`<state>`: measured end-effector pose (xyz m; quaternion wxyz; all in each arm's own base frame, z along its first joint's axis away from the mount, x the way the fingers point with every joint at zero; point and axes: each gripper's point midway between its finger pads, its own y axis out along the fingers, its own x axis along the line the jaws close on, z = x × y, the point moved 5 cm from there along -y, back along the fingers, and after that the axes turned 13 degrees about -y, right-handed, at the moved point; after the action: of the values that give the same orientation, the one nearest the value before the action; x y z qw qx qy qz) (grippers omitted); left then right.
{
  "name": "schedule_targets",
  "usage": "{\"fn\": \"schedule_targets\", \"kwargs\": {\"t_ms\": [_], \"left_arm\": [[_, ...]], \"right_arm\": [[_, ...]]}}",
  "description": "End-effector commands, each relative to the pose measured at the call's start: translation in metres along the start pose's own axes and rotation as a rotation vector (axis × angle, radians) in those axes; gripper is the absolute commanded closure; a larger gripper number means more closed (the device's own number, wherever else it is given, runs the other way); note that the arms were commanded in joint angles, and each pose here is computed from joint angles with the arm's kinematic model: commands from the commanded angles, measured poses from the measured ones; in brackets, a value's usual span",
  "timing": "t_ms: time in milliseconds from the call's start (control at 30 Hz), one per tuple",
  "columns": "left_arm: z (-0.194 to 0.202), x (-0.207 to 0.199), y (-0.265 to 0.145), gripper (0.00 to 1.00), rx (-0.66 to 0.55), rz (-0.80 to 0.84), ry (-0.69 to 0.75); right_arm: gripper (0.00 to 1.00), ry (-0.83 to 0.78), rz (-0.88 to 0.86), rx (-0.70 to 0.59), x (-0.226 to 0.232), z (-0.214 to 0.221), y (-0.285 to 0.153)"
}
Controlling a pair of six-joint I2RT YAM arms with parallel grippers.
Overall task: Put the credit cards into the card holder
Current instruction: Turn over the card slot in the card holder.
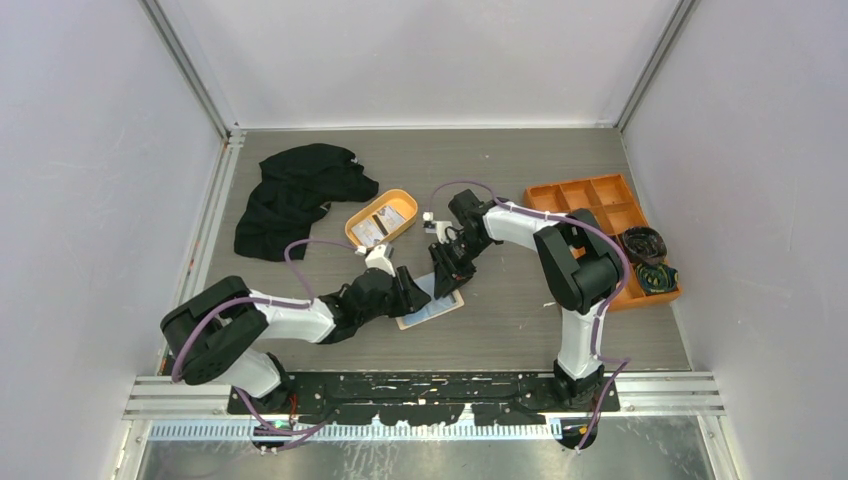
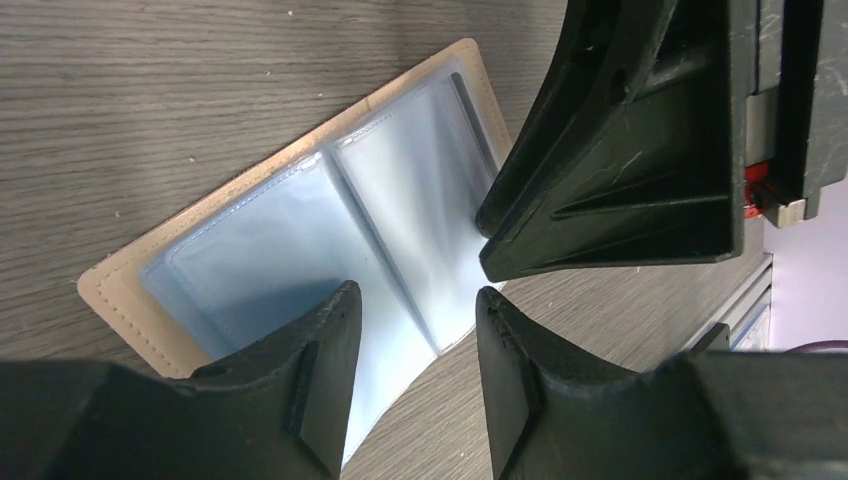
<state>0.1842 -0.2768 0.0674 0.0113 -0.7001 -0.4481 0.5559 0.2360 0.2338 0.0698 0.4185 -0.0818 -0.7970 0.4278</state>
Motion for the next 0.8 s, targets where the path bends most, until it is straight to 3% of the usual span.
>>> {"fn": "schedule_targets", "kwargs": {"t_ms": [0, 600, 767], "left_arm": [[-0.012, -0.022, 0.003, 0.54, -0.034, 0.038, -0.002], [-0.018, -0.009, 0.011, 0.57, -0.058, -0.078, -0.04], [-0.019, -0.011, 0.017, 0.65, -0.042, -0.098, -0.037]], "right_arm": [[0.67, -0.034, -0.013, -0.061, 0.009, -0.018, -0.007], [0.68, 0.02, -0.02, -0.034, 0.005, -0.021, 0.0], [0.68, 0.022, -0.017, -0.036, 0.004, -0.021, 0.0]]}}
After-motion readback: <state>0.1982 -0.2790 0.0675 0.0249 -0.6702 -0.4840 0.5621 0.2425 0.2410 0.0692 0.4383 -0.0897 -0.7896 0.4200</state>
